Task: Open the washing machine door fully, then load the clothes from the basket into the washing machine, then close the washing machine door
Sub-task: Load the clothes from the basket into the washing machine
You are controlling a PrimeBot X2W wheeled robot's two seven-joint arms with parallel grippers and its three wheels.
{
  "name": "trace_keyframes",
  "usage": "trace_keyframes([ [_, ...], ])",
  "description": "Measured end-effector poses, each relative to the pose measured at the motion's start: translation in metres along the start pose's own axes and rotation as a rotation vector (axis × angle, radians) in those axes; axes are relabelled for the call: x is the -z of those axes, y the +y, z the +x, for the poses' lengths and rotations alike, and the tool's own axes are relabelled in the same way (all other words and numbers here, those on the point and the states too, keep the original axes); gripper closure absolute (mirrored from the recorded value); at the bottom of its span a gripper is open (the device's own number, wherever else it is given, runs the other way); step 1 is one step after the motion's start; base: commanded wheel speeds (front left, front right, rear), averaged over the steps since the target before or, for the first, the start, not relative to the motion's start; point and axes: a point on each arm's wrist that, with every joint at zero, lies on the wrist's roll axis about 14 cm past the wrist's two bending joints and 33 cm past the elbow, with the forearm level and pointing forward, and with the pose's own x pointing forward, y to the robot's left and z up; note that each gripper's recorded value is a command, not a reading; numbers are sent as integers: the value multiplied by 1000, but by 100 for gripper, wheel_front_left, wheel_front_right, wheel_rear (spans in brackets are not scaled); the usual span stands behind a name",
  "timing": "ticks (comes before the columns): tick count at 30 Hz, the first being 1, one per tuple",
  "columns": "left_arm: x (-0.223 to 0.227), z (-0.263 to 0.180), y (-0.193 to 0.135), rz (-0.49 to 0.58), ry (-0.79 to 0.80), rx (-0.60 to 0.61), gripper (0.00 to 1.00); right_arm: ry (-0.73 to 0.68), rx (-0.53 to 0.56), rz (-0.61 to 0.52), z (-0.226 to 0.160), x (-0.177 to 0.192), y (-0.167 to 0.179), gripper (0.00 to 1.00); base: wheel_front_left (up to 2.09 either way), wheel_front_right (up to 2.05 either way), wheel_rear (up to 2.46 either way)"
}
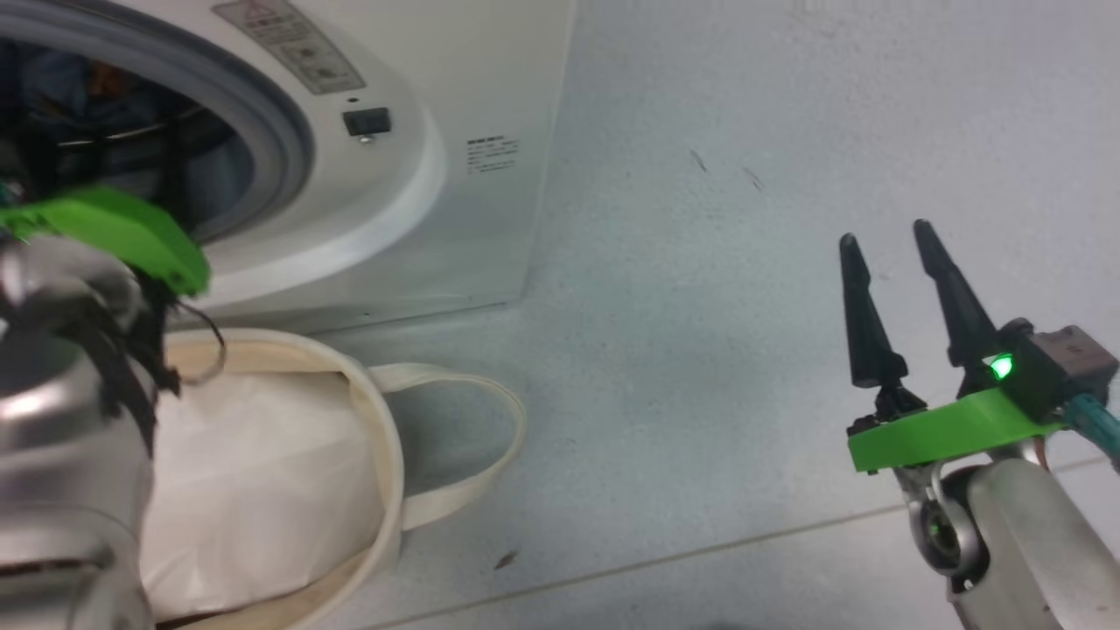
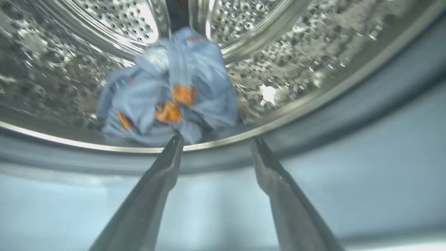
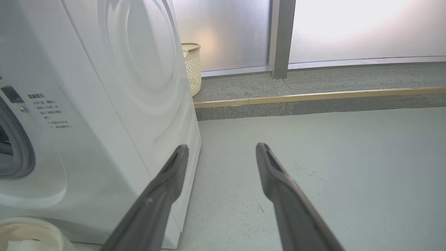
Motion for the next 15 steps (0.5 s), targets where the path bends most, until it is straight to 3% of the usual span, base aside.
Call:
trace_keyframes([
  [4,13,-25,6,10,5,-6,0,-25,-43,39,8,-5,19,0,0,0,0],
  [15,-13,-109,28,-26,-183,-39,0,-88,-157,101,10,-29,67,0,0,0,0],
])
